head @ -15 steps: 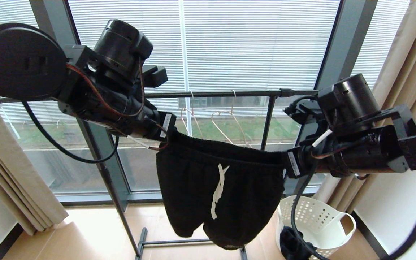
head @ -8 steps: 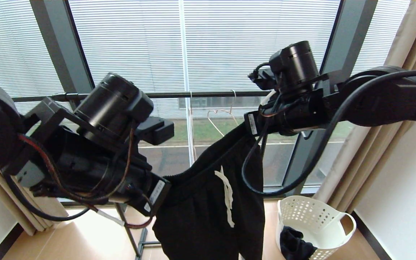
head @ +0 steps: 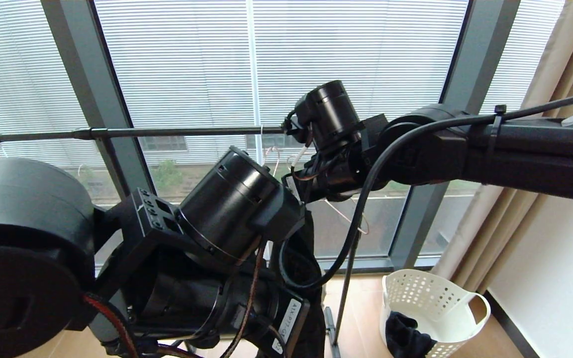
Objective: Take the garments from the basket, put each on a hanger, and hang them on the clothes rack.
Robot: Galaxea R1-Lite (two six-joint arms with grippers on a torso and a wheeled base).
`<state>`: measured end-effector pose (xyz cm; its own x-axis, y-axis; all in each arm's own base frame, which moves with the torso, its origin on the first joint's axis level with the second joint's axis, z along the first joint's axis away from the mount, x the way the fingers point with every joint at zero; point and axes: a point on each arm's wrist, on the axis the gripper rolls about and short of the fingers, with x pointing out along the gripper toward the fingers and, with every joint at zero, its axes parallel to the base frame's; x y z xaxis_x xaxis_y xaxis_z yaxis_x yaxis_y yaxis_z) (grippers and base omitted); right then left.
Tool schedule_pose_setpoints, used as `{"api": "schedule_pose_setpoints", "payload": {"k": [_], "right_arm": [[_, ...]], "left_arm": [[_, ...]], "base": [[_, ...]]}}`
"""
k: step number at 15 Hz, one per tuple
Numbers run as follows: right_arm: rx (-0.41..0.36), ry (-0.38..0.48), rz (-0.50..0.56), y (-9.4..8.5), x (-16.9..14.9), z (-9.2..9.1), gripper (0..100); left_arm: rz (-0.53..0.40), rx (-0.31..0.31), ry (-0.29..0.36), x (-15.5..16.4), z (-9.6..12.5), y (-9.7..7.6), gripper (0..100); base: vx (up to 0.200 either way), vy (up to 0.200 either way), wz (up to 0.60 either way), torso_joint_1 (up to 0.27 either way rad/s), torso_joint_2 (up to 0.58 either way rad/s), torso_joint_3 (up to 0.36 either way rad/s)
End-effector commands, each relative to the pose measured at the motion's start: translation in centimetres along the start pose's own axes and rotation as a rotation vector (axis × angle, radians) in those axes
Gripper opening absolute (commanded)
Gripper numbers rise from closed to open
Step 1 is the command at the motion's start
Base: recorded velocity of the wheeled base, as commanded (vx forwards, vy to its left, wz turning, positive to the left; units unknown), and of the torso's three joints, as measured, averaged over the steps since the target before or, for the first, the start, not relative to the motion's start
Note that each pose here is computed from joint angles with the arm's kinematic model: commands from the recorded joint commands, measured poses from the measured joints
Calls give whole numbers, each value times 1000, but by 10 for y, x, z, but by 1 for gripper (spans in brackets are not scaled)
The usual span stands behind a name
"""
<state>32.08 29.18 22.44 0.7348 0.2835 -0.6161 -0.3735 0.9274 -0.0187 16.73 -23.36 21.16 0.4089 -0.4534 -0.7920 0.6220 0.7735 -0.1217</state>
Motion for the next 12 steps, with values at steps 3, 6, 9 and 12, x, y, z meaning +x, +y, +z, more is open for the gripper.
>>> {"api": "schedule_pose_setpoints", "payload": {"k": [3, 6, 9, 12], "right_arm": [[12, 5, 8, 5, 1, -2, 0], [73, -21, -11, -11, -10, 7, 0], [139, -50, -54, -48, -39, 14, 0], [162, -23, -107, -77, -68, -1, 0]], "left_arm": [[0, 11, 15, 8, -1, -4, 0], [18, 2, 30, 7, -8, 2, 0], [83, -87, 8, -9, -15, 37, 0], [156, -183, -17, -14, -11, 69, 0]], "base": [[0, 0, 0, 0, 0, 0], [0, 0, 0, 0, 0, 0], [0, 0, 0, 0, 0, 0], [0, 0, 0, 0, 0, 0]]}}
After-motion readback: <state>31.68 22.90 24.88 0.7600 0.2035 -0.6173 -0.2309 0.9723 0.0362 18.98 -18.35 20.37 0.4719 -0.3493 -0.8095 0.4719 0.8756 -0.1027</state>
